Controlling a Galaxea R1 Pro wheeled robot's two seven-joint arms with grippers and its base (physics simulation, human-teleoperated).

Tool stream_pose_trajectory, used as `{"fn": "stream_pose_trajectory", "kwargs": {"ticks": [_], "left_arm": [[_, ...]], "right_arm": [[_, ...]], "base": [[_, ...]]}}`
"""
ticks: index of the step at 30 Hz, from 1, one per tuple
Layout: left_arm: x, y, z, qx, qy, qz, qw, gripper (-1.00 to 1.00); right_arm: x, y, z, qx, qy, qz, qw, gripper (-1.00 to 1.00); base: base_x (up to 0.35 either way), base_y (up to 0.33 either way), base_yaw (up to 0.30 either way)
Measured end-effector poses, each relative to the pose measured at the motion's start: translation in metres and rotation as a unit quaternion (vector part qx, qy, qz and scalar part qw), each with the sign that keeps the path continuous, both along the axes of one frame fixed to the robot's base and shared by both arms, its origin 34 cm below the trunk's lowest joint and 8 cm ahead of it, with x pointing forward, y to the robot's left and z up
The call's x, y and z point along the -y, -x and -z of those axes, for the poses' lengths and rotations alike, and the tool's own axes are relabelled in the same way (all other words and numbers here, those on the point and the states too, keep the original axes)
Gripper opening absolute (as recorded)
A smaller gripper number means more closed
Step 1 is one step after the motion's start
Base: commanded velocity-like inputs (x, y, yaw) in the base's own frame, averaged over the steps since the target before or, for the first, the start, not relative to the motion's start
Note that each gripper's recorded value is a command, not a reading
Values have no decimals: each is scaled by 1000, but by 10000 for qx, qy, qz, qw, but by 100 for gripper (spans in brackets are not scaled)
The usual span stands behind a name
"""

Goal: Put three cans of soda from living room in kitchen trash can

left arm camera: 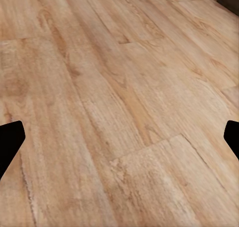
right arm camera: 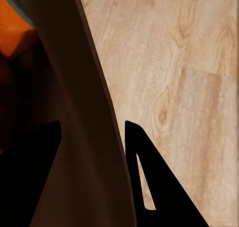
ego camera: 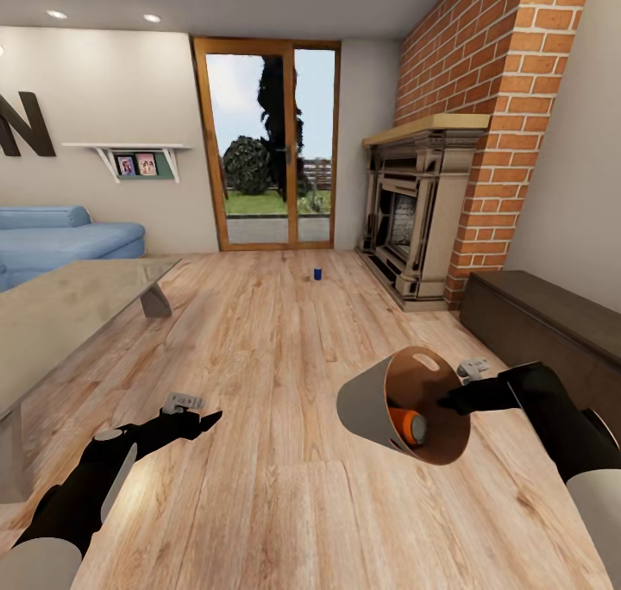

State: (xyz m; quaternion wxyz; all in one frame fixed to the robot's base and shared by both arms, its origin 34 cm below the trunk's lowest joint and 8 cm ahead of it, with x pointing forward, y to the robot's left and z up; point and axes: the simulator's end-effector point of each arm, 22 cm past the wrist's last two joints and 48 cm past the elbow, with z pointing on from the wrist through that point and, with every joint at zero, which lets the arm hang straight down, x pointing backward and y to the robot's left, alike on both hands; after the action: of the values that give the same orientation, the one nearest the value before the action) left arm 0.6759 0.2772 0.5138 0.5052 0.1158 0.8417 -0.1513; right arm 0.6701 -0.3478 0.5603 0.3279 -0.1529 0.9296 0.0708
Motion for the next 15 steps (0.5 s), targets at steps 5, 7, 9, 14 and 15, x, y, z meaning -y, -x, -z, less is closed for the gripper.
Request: {"fn": "stream_pose_trajectory", "kwargs": {"ticks": [5, 7, 9, 14, 15], "left_arm": [[0, 0, 0, 4, -1, 1, 10000, 100], [0, 0, 0, 2, -1, -1, 10000, 100], [0, 0, 0, -2, -4, -4, 10000, 100], [-1, 0, 2, -29, -8, -11, 10000, 100], [-1, 1, 2, -33, -8, -11, 10000, 100]], "right_arm": [[-2, -2, 1, 65, -10, -70, 10000, -100], [-2, -2, 2, 77, -7, -87, 9999, -100], [-3, -2, 2, 78, -20, -92, 9999, -100], [-4, -2, 3, 78, -12, -96, 9999, -100], [-3, -3, 3, 82, -4, -97, 9999, -100]], "base": [[0, 0, 0], [0, 0, 0], [41, 0, 0], [196, 0, 0], [269, 0, 0]]}}
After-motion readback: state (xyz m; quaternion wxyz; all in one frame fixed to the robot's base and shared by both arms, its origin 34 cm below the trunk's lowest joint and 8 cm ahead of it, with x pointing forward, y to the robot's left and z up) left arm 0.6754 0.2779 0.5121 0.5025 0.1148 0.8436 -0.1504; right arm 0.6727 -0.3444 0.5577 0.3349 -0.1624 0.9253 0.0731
